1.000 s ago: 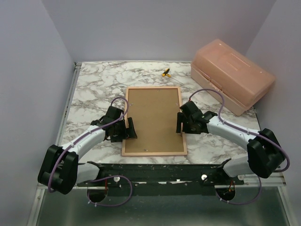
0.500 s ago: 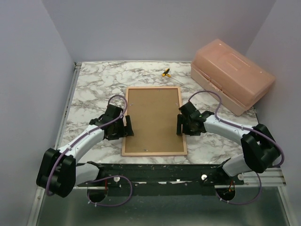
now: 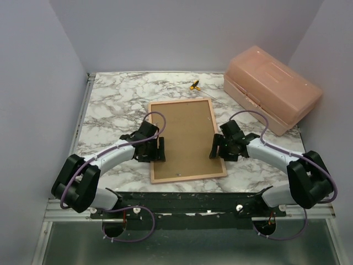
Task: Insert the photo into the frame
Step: Install the photo frame at the center of the board.
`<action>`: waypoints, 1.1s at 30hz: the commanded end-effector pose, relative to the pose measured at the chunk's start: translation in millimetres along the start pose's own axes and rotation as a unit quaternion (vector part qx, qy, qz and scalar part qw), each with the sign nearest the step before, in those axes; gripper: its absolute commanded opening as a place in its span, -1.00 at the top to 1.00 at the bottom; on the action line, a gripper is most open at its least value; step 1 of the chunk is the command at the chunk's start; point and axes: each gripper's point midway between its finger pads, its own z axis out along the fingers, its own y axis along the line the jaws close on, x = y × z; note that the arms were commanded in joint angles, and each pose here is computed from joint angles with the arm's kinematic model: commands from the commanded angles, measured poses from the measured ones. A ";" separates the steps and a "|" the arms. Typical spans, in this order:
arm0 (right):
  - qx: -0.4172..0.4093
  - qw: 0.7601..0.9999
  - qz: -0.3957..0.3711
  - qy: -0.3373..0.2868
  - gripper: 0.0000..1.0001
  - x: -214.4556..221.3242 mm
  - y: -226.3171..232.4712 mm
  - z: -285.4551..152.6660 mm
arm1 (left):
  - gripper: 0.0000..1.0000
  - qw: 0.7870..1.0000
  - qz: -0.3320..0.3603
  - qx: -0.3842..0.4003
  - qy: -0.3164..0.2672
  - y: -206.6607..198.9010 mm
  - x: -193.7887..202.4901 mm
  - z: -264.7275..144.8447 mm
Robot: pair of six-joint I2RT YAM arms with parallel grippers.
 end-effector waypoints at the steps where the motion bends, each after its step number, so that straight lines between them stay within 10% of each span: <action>1: -0.033 0.999 0.019 0.032 -0.48 19.4 4.7 -2.4 | -0.43 0.999 0.020 0.035 0.000 -31.0 7.2 -2.6; 16: -0.039 0.997 0.069 0.024 -0.55 37.9 -5.9 -29.3 | -0.83 0.999 0.011 -0.045 -0.025 -4.6 11.8 -19.6; 27: -0.043 0.997 0.055 0.017 -0.57 22.8 4.0 -26.3 | -0.57 0.996 0.016 -0.090 -0.011 10.0 2.2 -0.2; 33: -0.046 0.997 0.055 0.025 -0.57 26.8 4.0 -21.6 | -0.11 0.994 0.020 -0.106 -0.013 14.7 -0.6 4.3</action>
